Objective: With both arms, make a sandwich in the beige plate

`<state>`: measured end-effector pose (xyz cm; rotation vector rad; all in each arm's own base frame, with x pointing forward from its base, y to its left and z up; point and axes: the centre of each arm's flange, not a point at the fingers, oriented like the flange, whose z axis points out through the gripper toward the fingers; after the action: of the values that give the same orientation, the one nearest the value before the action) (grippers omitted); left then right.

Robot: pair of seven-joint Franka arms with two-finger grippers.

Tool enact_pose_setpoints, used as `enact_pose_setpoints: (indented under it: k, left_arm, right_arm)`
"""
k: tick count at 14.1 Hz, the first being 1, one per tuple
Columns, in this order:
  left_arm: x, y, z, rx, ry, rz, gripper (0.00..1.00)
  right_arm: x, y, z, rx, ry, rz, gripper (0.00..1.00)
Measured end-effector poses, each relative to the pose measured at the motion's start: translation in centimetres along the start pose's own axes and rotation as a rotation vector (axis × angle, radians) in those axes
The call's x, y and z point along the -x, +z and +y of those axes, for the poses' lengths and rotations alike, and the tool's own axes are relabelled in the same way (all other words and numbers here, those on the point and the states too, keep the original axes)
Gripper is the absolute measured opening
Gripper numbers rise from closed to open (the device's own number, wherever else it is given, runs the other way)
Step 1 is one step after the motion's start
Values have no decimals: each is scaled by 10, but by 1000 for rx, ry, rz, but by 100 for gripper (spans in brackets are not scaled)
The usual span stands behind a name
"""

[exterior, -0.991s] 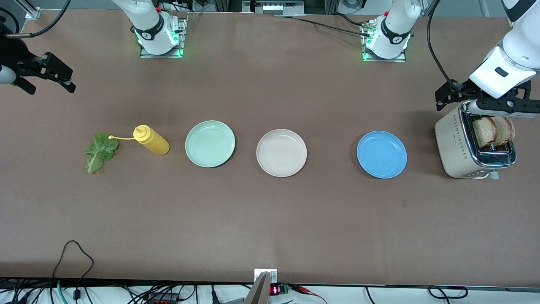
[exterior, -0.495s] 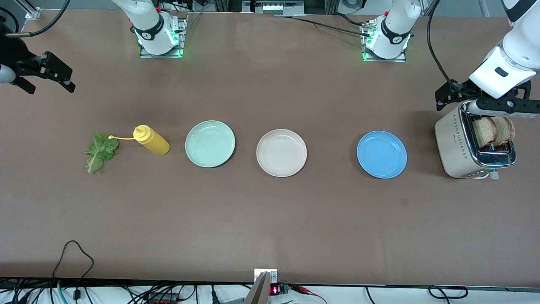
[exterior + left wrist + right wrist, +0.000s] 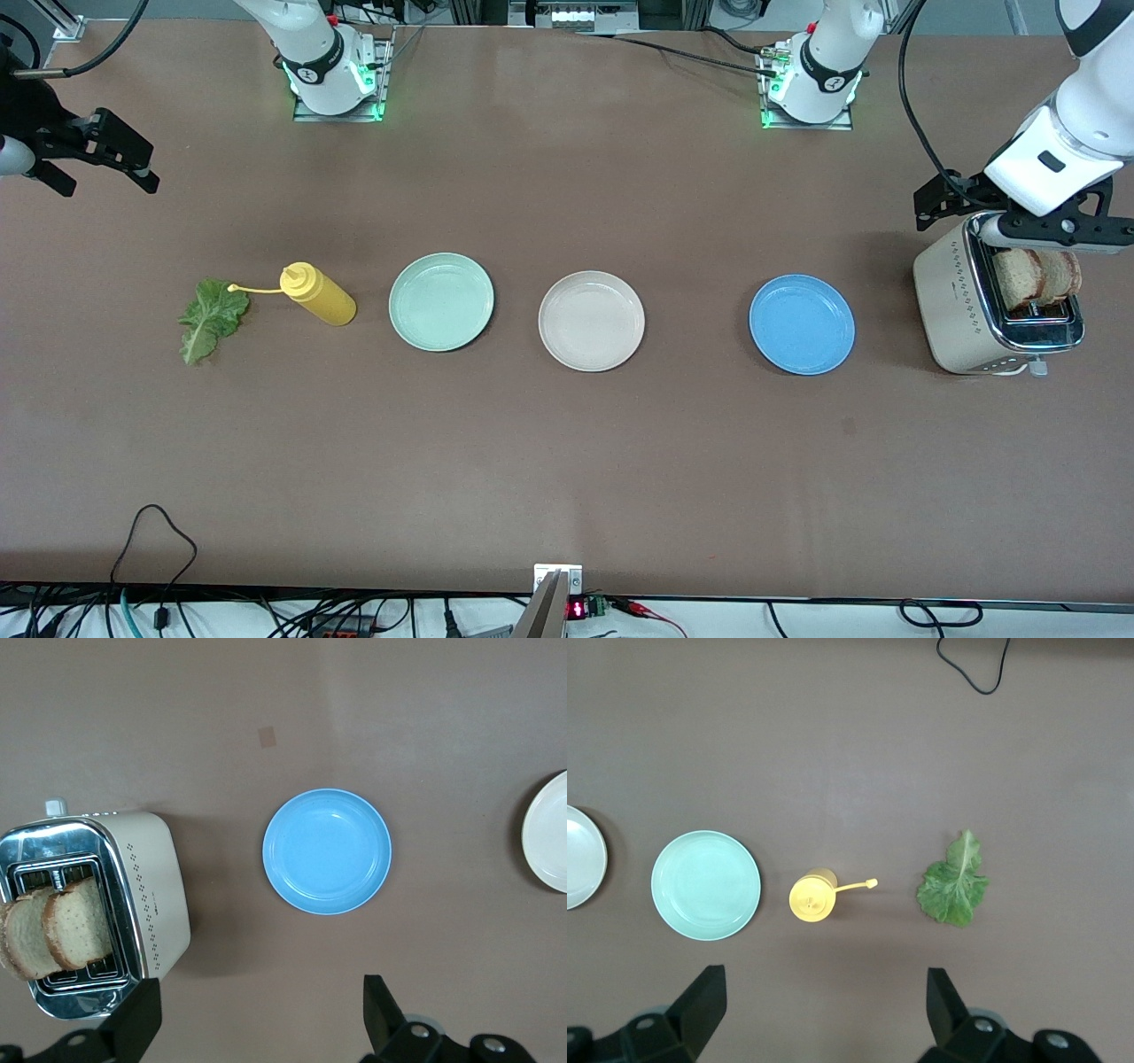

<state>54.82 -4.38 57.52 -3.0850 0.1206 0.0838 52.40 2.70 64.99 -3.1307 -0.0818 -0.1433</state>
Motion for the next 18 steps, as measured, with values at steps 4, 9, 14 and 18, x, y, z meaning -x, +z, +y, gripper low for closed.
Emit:
enact_pose_setpoints:
  k: [4,9,14,18]
  left_arm:
    - [-17,17,-4,2,-7,-29,100]
    - [-22,67,-81,-12,-98,-177,100]
    - [-15,98,-176,-12,-15,-163,100]
    - [-1,134,-215,8,-12,-173,66]
  right_arm:
    - [3,6,0,0,0,-36,100]
    - [18,26,13,-36,-126,-173,100]
    - [26,82,110,-281,-275,-97,100]
    - [36,131,139,-375,-382,-14,100]
